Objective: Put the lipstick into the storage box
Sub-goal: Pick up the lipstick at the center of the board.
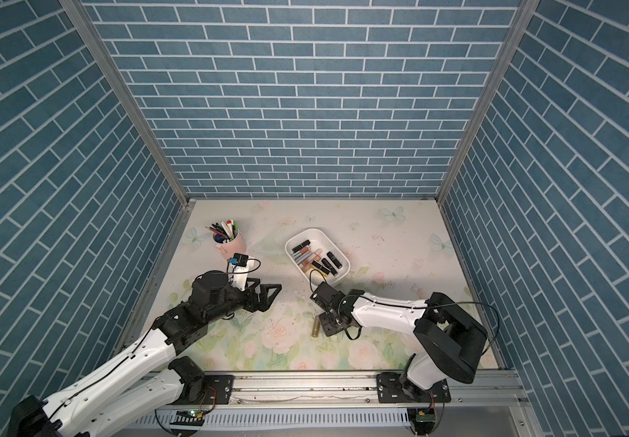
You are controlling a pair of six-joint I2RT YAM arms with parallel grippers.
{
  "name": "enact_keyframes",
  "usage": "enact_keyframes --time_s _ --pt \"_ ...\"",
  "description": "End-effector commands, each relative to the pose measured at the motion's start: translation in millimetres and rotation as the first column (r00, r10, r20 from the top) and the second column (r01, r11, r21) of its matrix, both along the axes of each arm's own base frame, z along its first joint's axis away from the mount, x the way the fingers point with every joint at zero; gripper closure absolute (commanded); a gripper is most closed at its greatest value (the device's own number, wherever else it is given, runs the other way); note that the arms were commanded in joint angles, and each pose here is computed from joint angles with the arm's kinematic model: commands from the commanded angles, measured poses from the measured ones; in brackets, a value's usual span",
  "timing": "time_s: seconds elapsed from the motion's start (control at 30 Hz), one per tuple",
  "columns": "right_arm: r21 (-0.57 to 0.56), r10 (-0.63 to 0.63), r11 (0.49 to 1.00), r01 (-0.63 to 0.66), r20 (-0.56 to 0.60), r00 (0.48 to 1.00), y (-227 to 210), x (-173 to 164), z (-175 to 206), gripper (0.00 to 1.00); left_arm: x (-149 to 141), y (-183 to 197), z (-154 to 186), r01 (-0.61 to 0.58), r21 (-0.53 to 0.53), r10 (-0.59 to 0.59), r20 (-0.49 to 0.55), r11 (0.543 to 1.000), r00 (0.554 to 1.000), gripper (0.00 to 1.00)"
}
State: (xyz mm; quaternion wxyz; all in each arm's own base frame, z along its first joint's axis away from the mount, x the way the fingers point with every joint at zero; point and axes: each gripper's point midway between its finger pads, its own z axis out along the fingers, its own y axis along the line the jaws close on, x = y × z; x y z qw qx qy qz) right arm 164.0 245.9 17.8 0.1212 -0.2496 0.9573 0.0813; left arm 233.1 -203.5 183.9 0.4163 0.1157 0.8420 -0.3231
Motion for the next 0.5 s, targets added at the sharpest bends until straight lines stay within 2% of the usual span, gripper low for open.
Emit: enact_keyframes --time_s 0.0,0.17,0.3,0.47 --pt "0.008 0.029 1.0 -0.029 -0.004 1.0 5 -1 0 0.74 3 -3 14 0.007 -0.008 -0.007 0.035 1.0 0.999 0.0" --pt "0.047 0.019 0.999 -0.021 0.04 0.999 4 2 27 0.85 4 -5 11 0.012 -0.01 -0.012 0.028 1.0 1.0 0.0" --pt "0.137 0.001 0.99 -0.014 0.09 0.996 11 10 67 0.86 5 -7 13 0.015 -0.015 -0.014 0.035 1.0 0.999 0.0" --pt "0.298 -0.06 0.954 0.006 0.173 0.983 20 52 131 0.87 6 -8 13 0.022 -0.006 -0.021 0.032 1.0 0.999 0.0"
